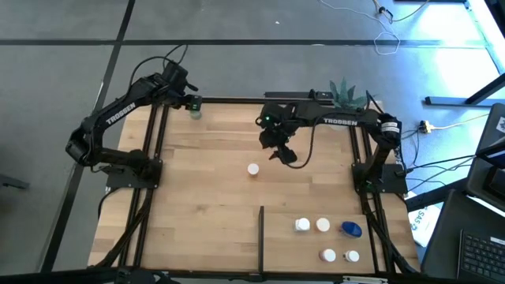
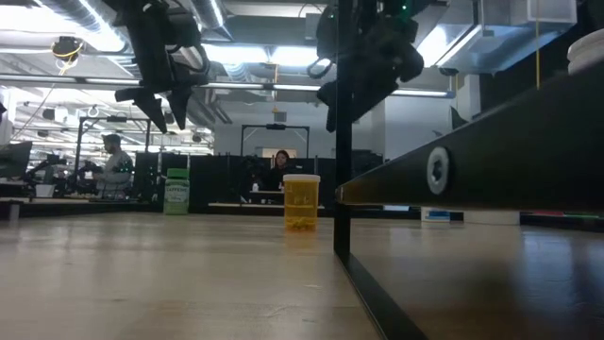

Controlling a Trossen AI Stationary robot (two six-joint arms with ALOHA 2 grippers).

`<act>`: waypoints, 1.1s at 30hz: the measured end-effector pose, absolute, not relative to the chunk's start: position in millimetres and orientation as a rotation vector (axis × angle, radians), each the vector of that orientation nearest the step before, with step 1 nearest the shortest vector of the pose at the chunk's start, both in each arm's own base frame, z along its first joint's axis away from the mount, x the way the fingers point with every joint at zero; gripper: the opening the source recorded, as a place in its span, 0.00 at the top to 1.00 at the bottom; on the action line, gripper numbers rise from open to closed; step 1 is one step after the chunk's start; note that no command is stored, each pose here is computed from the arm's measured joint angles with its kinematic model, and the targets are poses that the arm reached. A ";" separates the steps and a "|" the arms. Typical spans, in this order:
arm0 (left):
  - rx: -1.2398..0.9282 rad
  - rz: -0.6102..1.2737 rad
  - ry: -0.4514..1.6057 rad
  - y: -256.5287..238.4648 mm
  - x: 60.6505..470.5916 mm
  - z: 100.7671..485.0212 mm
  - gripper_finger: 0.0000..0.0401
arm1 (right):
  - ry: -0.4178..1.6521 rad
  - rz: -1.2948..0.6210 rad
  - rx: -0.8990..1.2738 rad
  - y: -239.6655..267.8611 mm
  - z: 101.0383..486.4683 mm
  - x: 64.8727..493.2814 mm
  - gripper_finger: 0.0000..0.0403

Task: Pick and place medicine bottles onto shelf by color
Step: Put the orange pill bottle onto the shelf

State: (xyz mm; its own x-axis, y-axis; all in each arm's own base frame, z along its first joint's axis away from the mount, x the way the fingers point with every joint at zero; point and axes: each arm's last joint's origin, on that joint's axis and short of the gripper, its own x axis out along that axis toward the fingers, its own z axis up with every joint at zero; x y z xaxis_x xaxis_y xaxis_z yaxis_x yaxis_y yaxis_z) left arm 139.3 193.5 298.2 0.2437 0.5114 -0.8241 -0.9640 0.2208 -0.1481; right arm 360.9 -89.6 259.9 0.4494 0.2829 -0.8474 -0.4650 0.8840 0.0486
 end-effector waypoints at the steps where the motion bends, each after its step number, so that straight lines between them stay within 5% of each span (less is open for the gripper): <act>1: -0.765 1.155 0.728 193.6 139.4 298.2 0.53 | 1.000 0.471 -0.206 -87.6 258.3 361.6 0.40; 17: -0.672 0.963 0.799 191.5 142.3 298.1 0.53 | 0.878 0.496 -0.309 -70.9 250.2 374.8 0.40; 33: -0.062 0.092 0.927 171.2 149.8 294.7 0.53 | 0.877 0.495 -0.309 -70.8 250.4 375.0 0.40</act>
